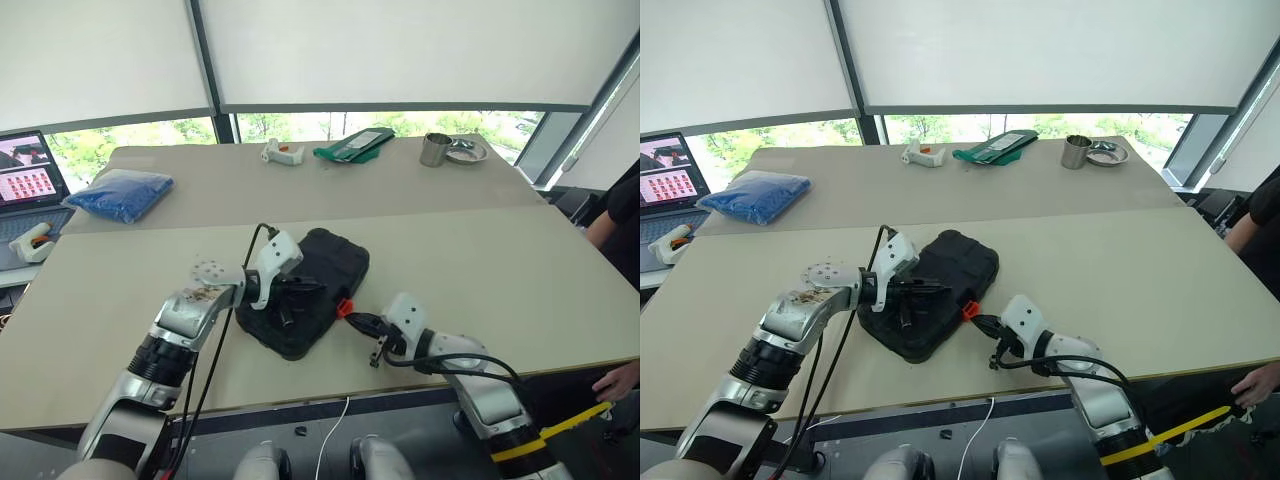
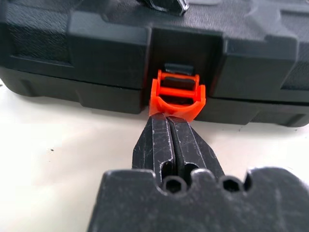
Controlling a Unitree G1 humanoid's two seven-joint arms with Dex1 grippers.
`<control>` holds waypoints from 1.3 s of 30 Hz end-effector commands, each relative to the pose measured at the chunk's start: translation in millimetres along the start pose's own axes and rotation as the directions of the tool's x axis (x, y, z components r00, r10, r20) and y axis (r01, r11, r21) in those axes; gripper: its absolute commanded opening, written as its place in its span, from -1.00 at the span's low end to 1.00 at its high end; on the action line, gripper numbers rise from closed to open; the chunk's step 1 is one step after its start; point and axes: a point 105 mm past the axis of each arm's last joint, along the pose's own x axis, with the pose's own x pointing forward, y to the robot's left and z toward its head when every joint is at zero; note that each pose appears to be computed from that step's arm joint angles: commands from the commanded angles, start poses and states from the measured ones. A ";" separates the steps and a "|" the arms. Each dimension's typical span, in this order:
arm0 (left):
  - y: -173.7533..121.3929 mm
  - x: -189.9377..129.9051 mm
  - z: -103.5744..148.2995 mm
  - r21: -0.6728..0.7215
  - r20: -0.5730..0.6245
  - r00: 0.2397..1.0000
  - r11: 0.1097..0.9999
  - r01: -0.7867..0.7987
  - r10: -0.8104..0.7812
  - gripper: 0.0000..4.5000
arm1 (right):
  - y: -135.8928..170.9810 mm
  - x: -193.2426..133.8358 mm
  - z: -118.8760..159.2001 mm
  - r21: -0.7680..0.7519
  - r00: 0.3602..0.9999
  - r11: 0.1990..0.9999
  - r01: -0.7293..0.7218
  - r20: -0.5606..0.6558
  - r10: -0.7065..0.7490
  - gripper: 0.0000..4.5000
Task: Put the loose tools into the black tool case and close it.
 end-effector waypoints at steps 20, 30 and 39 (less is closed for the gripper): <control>-2.2 0.6 -54.9 -0.128 -0.158 0.987 0.991 -0.036 0.015 -1.00 | -12.3 -1.1 64.6 -0.061 0.971 0.998 0.018 0.237 -0.003 -0.97; -2.7 0.4 -58.2 -0.137 -0.163 0.986 0.990 -0.038 0.015 -1.00 | -0.9 -0.7 64.9 -0.063 0.975 0.996 -0.056 0.213 0.069 -0.97; -2.2 -4.4 -61.0 -0.136 -0.163 0.986 0.990 -0.042 0.020 -1.00 | -10.5 -34.3 34.0 0.006 0.998 1.000 -0.013 0.061 0.012 -0.97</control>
